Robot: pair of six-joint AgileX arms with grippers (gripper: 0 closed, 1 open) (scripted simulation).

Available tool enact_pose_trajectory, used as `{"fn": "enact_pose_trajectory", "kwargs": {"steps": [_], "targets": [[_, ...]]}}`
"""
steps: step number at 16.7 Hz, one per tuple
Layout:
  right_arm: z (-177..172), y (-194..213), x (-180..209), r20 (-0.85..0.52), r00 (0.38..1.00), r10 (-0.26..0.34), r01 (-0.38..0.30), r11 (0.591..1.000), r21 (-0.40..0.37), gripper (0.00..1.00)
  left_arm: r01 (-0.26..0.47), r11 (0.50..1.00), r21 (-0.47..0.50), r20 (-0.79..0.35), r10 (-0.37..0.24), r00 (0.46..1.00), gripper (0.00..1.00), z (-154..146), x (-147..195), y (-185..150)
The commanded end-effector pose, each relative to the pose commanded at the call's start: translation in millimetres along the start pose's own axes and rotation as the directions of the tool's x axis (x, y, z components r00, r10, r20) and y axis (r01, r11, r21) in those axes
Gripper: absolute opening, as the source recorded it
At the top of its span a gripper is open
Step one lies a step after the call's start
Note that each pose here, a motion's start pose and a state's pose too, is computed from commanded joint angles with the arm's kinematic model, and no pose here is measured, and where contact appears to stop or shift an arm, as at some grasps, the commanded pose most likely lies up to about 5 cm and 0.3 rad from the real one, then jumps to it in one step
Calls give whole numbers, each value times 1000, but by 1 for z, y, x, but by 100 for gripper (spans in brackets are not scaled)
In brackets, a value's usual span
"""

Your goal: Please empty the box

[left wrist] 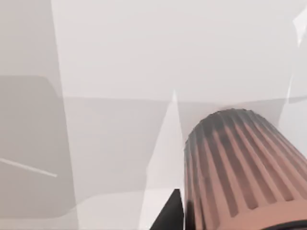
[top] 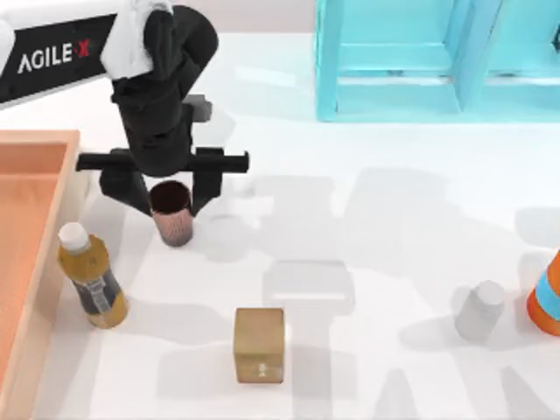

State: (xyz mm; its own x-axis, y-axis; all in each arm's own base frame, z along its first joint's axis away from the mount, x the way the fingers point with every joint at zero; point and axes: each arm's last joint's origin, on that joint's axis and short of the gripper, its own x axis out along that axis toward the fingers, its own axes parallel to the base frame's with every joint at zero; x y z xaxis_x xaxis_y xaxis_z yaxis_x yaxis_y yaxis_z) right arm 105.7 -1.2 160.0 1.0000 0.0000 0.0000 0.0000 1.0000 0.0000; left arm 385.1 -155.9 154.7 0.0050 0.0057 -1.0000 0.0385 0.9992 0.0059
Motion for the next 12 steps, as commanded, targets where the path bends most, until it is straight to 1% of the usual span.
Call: {"fn": "enact_pose_trajectory", "kwargs": {"steps": [1, 12], "targets": [[0, 0, 0, 0, 1000, 0, 0, 1000, 0, 100, 0, 1000, 0, 0, 0, 1000, 0, 0, 0, 0], [0, 0, 0, 0, 1000, 0, 0, 1000, 0, 100, 0, 1000, 0, 0, 0, 1000, 83, 0, 0, 0]]}}
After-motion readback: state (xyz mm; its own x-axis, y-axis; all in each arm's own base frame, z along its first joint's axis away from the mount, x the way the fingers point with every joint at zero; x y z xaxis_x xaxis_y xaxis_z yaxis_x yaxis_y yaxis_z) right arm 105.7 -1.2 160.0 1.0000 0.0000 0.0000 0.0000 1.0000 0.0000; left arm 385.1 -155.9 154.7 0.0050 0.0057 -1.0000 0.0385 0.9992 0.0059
